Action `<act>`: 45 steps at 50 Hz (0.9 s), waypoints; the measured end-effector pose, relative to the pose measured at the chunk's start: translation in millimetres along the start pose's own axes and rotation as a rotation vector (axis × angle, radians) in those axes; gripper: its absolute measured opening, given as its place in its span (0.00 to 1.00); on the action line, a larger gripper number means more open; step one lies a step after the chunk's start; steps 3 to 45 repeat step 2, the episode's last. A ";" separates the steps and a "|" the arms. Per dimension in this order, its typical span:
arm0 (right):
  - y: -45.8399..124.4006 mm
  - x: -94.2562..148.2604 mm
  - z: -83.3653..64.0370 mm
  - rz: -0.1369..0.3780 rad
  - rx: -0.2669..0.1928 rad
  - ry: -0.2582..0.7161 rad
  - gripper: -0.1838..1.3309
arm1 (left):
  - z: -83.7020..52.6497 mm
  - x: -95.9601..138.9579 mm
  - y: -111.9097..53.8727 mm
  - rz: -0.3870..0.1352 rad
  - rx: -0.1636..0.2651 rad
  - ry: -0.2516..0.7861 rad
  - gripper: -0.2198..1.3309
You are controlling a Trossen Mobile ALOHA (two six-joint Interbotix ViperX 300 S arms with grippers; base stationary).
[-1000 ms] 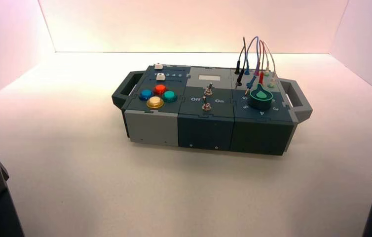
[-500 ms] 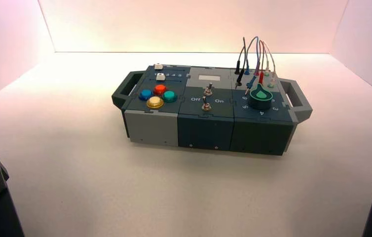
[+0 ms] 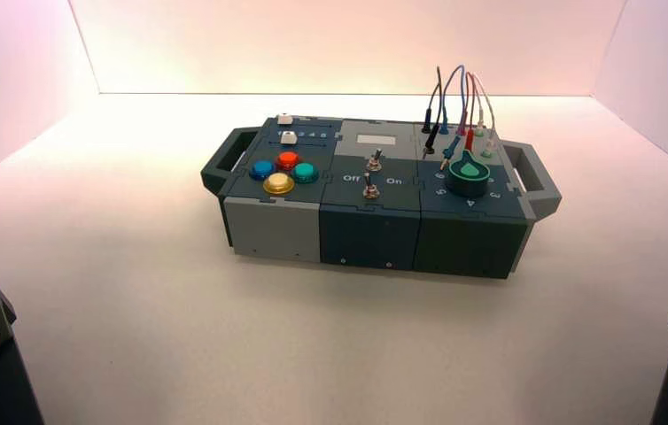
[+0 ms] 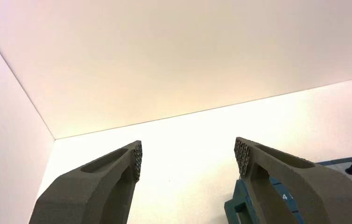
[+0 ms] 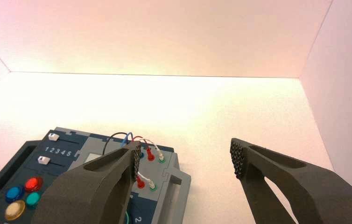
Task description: Open both grippers.
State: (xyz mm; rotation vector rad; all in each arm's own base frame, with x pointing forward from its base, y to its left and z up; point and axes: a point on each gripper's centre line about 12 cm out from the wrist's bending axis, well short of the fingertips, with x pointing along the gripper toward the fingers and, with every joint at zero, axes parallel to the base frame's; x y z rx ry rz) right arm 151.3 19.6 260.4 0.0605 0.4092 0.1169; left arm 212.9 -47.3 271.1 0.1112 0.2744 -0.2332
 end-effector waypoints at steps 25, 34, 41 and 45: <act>0.2 0.3 -0.2 0.001 -0.001 0.002 1.00 | -0.8 0.0 -0.1 0.000 0.000 0.003 0.99; 0.2 0.3 -0.2 0.001 -0.001 0.002 1.00 | -0.8 0.0 -0.1 0.000 0.000 0.003 0.99; 0.2 0.3 -0.2 0.001 -0.001 0.002 1.00 | -0.8 0.0 -0.1 0.000 0.000 0.003 0.99; 0.2 0.3 -0.2 0.001 -0.001 0.002 1.00 | -0.8 0.0 -0.1 0.000 0.000 0.003 0.99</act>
